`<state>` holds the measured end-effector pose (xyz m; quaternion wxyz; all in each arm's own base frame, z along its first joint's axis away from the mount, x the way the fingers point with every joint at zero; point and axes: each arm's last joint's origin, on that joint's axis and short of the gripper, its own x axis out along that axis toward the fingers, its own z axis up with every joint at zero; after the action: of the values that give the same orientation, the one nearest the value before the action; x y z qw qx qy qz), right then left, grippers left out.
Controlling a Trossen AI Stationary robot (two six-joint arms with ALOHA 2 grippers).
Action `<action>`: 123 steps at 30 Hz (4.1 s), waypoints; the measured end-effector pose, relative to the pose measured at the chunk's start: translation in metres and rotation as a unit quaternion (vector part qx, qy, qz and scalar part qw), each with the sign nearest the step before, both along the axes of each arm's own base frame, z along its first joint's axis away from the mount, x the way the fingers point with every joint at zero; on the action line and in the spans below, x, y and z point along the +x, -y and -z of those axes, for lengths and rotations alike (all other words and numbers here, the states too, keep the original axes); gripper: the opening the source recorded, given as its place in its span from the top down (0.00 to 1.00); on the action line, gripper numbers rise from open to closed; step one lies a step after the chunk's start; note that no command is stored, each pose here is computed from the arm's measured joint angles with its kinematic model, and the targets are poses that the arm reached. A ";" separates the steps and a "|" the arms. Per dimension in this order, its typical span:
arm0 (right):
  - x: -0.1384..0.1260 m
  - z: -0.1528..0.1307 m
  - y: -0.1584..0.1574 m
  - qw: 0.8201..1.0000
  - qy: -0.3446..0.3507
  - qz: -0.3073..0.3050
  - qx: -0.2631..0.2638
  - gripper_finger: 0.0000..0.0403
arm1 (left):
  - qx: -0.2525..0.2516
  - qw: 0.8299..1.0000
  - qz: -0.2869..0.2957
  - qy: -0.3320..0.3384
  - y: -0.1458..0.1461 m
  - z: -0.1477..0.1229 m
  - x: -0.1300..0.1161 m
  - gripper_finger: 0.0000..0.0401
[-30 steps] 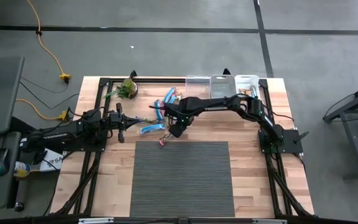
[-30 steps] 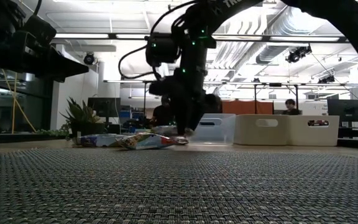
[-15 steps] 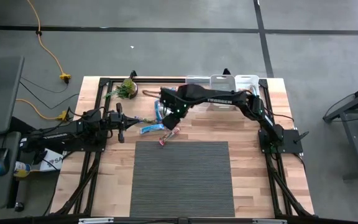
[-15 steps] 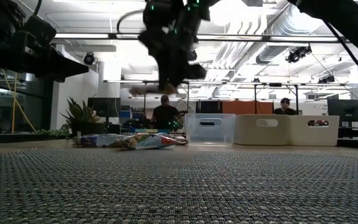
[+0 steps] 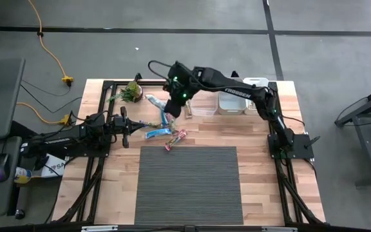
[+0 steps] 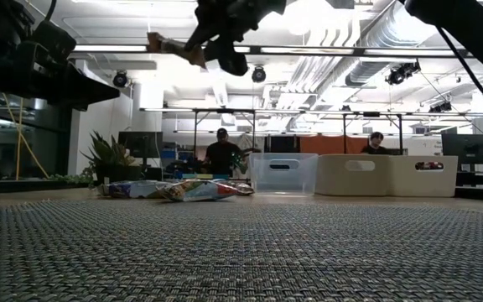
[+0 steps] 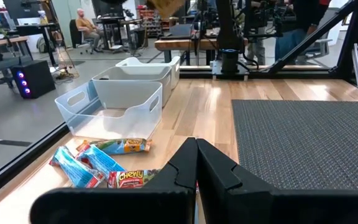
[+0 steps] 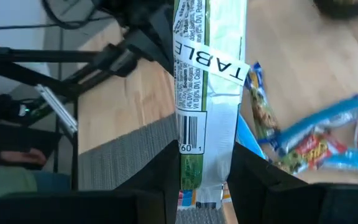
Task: Pick and place Granola Bars by type
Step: Put the yellow granola bar into the white bin
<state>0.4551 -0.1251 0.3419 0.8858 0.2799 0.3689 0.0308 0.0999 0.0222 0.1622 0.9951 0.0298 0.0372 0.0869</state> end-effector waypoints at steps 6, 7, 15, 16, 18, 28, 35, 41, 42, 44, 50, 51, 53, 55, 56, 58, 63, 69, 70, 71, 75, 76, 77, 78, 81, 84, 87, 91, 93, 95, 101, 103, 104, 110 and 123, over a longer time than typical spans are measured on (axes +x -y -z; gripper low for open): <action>0.000 -0.009 0.021 0.998 0.067 -0.020 -0.003 0.76 | 0.000 1.000 0.000 0.000 0.000 0.000 0.000 1.00; 0.000 -0.011 0.024 0.996 0.084 -0.032 0.001 0.76 | 0.000 1.000 0.000 0.000 0.000 0.000 0.000 1.00; 0.002 -0.040 0.034 0.945 0.258 -0.195 0.057 0.76 | 0.000 1.000 0.000 0.000 0.000 0.000 0.000 1.00; 0.002 -0.042 0.034 0.938 0.269 -0.209 0.060 0.76 | 0.000 1.000 0.000 0.000 0.000 0.000 0.000 1.00; 0.002 -0.046 0.033 0.930 0.284 -0.224 0.064 0.76 | 0.000 1.000 0.000 0.000 0.000 0.000 0.000 1.00; 0.004 -0.057 0.035 0.917 0.324 -0.225 0.053 0.76 | 0.000 1.000 0.000 0.000 0.000 0.000 0.000 1.00; -0.003 -0.088 0.043 0.882 0.417 -0.218 0.018 0.76 | 0.000 1.000 0.000 0.000 0.000 0.000 0.000 1.00; -0.027 -0.119 0.057 0.863 0.476 -0.157 -0.060 0.76 | 0.000 1.000 0.000 0.000 0.000 0.000 0.000 1.00; -0.032 -0.124 0.059 0.859 0.485 -0.144 -0.078 0.76 | 0.000 1.000 0.000 0.000 0.000 0.000 0.000 1.00; -0.042 -0.135 0.062 0.850 0.500 -0.115 -0.117 0.76 | 0.000 1.000 0.000 0.000 0.000 0.000 0.000 1.00; -0.080 -0.171 0.063 0.829 0.497 0.001 -0.256 0.76 | 0.000 1.000 0.000 0.000 0.000 0.000 0.000 1.00; -0.086 -0.175 0.062 0.828 0.484 0.029 -0.282 0.76 | 0.000 1.000 0.000 0.000 0.000 0.000 0.000 1.00; -0.099 -0.183 0.059 0.823 0.446 0.088 -0.340 0.76 | 0.000 1.000 0.000 0.000 0.000 0.000 0.000 1.00; -0.113 -0.190 0.055 0.815 0.395 0.159 -0.394 0.76 | 0.000 1.000 0.000 0.000 0.000 0.000 0.000 1.00; -0.121 -0.193 0.053 0.810 0.364 0.196 -0.415 0.76 | 0.000 1.000 0.000 0.000 0.000 0.000 0.000 1.00; -0.137 -0.199 0.050 0.799 0.303 0.269 -0.445 0.76 | 0.000 1.000 0.000 0.000 0.000 0.000 0.000 1.00; -0.176 -0.196 0.046 0.773 0.124 0.413 -0.465 0.76 | 0.000 1.000 0.000 0.000 0.000 0.000 0.000 1.00; -0.213 -0.173 0.051 0.752 -0.049 0.510 -0.415 0.76 | 0.000 1.000 0.000 0.000 0.000 0.000 0.000 1.00; -0.219 -0.167 0.054 0.750 -0.075 0.523 -0.399 0.76 | 0.000 1.000 0.000 0.000 0.000 0.000 0.000 1.00; -0.225 -0.161 0.056 0.748 -0.105 0.532 -0.383 0.76 | 0.000 1.000 0.000 0.000 0.000 0.000 0.000 1.00; -0.243 -0.132 0.067 0.730 -0.210 0.561 -0.329 0.76 | 0.000 1.000 0.000 0.000 0.000 0.000 0.000 1.00; -0.247 -0.124 0.070 0.724 -0.236 0.564 -0.319 0.76 | 0.000 1.000 0.000 0.000 0.000 0.000 0.000 1.00; -0.250 -0.115 0.073 0.719 -0.256 0.567 -0.310 0.76 | 0.000 1.000 0.000 0.000 0.000 0.000 0.000 1.00; -0.251 -0.105 0.076 0.718 -0.274 0.566 -0.299 0.76 | 0.000 1.000 0.000 0.000 0.000 0.000 0.000 1.00; -0.257 -0.074 0.084 0.726 -0.313 0.557 -0.253 0.76 | 0.000 1.000 0.000 0.000 0.000 0.000 0.000 1.00; -0.262 -0.040 0.087 0.729 -0.335 0.560 -0.207 0.76 | 0.000 1.000 0.000 0.000 0.000 0.000 0.000 1.00; -0.267 -0.006 0.084 0.728 -0.348 0.566 -0.166 0.76 | 0.000 1.000 0.000 0.000 0.000 0.000 0.000 1.00; -0.278 0.032 0.072 0.728 -0.356 0.574 -0.116 0.76 | 0.000 1.000 0.000 0.000 0.000 0.000 0.000 1.00; -0.283 0.049 0.066 0.727 -0.357 0.579 -0.096 0.76 | 0.000 1.000 0.000 0.000 0.000 0.000 0.000 1.00; -0.288 0.063 0.060 0.728 -0.353 0.582 -0.082 0.76 | 0.000 1.000 0.000 0.000 0.000 0.000 0.000 1.00; -0.301 0.103 0.053 0.721 -0.363 0.588 -0.048 0.76 | 0.000 1.000 0.000 0.000 0.000 0.000 0.000 1.00; -0.303 0.115 0.053 0.724 -0.363 0.585 -0.039 0.76 | 0.000 1.000 0.000 0.000 0.000 0.000 0.000 1.00; -0.304 0.120 0.053 0.725 -0.359 0.587 -0.036 0.76 | 0.000 1.000 0.000 0.000 0.000 0.000 0.000 1.00; -0.309 0.138 0.059 0.724 -0.331 0.605 -0.032 0.76 | 0.000 1.000 0.000 0.000 0.000 0.000 0.000 1.00; -0.310 0.139 0.062 0.724 -0.319 0.611 -0.028 0.74 | 0.000 1.000 0.000 0.000 0.000 0.000 0.000 1.00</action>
<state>0.1451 -0.1872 0.2028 0.5503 0.4130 0.3797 -0.6184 0.0999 0.0221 0.1621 0.9951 0.0299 0.0374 0.0865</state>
